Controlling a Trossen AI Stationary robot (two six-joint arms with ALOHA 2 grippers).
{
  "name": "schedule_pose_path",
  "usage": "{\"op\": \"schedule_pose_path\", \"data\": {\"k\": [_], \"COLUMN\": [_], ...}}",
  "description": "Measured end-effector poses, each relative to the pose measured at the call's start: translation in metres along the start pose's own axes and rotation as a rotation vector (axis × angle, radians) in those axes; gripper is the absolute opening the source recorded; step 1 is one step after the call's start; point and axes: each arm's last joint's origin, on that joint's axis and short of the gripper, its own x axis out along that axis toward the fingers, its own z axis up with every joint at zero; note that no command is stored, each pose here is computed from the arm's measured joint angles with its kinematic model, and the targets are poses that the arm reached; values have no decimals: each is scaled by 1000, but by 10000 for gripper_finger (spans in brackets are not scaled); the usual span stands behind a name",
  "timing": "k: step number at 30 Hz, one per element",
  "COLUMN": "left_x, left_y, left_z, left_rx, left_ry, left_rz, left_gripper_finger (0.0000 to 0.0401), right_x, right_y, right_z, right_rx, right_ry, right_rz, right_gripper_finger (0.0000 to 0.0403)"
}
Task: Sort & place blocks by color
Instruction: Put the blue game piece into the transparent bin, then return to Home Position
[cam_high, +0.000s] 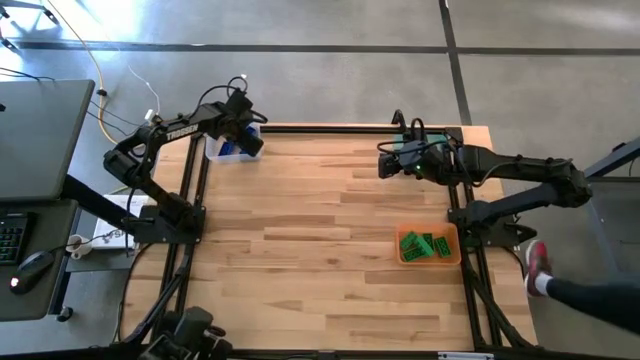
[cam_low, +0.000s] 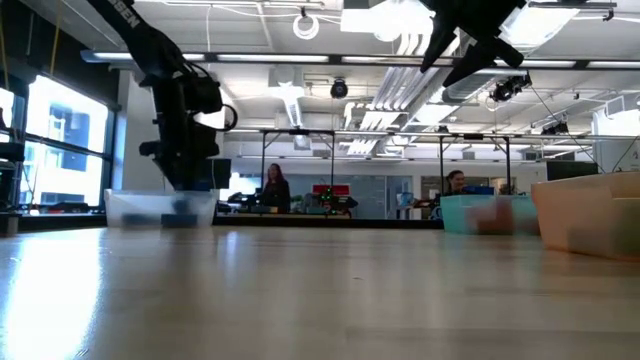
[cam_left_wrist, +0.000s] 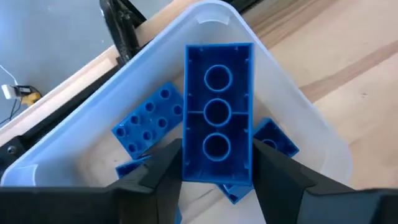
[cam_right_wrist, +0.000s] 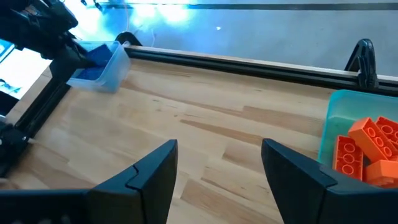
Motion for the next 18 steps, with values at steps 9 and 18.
{"op": "schedule_pose_path", "data": {"k": [9, 18], "left_x": [0, -13], "left_y": [3, -1], "left_z": [-4, 1], "left_rx": [39, 45], "left_ry": [43, 75], "left_rz": [76, -41], "left_gripper_finger": [169, 168], "right_x": [0, 0], "right_y": [0, 0], "right_z": [0, 1], "right_rx": [23, 14], "right_ry": [-8, -21], "right_rz": [-7, -17], "right_gripper_finger": [220, 220]}}
